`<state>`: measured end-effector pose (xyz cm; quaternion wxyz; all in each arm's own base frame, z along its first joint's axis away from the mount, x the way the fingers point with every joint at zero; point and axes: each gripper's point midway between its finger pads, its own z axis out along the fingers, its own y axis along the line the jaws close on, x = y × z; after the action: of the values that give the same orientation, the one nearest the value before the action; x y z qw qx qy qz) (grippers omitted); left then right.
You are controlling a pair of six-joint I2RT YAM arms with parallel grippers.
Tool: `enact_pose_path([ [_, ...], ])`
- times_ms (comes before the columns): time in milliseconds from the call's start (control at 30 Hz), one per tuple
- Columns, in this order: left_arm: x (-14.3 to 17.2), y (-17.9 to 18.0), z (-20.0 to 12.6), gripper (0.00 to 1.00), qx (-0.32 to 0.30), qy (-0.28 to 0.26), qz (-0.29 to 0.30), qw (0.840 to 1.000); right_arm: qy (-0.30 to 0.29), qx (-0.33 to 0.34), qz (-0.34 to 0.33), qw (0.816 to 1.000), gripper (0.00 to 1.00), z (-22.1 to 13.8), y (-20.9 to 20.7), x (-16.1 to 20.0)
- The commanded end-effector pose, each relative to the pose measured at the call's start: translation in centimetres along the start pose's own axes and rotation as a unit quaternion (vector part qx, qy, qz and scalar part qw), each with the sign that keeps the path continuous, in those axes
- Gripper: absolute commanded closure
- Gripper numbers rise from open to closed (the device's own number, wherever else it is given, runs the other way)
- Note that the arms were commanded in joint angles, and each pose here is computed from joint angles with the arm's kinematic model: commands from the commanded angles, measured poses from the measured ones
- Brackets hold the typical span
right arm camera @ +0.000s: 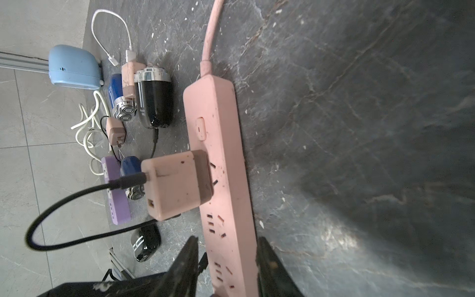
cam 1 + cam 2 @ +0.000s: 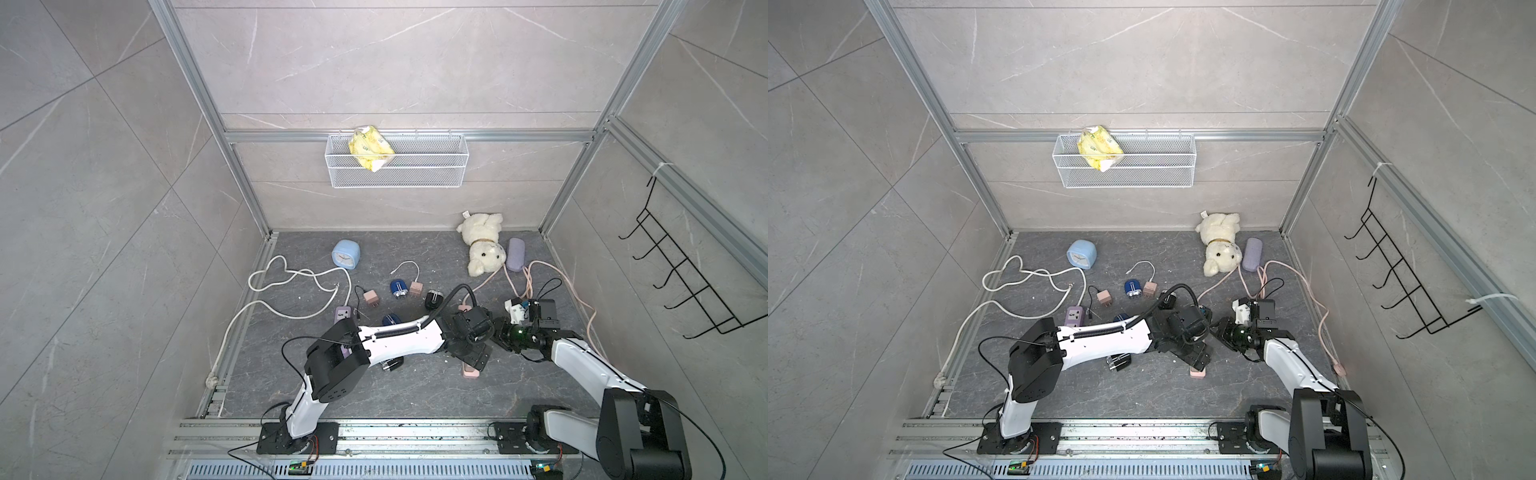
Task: Unplug the electric shaver
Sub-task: Remove the plug from the socket.
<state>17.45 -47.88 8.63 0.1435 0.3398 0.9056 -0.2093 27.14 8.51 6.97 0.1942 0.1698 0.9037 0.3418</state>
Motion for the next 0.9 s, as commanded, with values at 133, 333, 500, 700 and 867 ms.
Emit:
enact_pose_path([
  [133, 0.1, -0.5, 0.9, 0.19, 0.008, 0.019, -0.009, 1.0, 0.007, -0.007, -0.004, 1.0, 0.59, 0.3, -0.3, 0.8],
  [333, 0.9, 0.1, 0.9, 0.39, 0.0, 0.031, -0.02, 0.999, 0.01, -0.006, -0.004, 1.0, 0.59, 0.3, -0.4, 1.0],
  [500, 1.2, 0.4, 0.7, 0.54, 0.008, 0.034, -0.031, 0.999, 0.02, -0.005, -0.009, 1.0, 0.59, 0.4, -0.1, 1.7],
  [700, 1.0, 0.7, 0.6, 0.61, 0.062, 0.025, -0.066, 0.996, 0.029, -0.019, -0.014, 0.999, 0.57, 0.1, 0.5, 2.5],
  [867, 0.8, 1.3, -0.2, 0.7, 0.096, 0.011, -0.08, 0.992, 0.039, -0.058, -0.005, 0.998, 0.54, -0.2, 1.6, 3.6],
])
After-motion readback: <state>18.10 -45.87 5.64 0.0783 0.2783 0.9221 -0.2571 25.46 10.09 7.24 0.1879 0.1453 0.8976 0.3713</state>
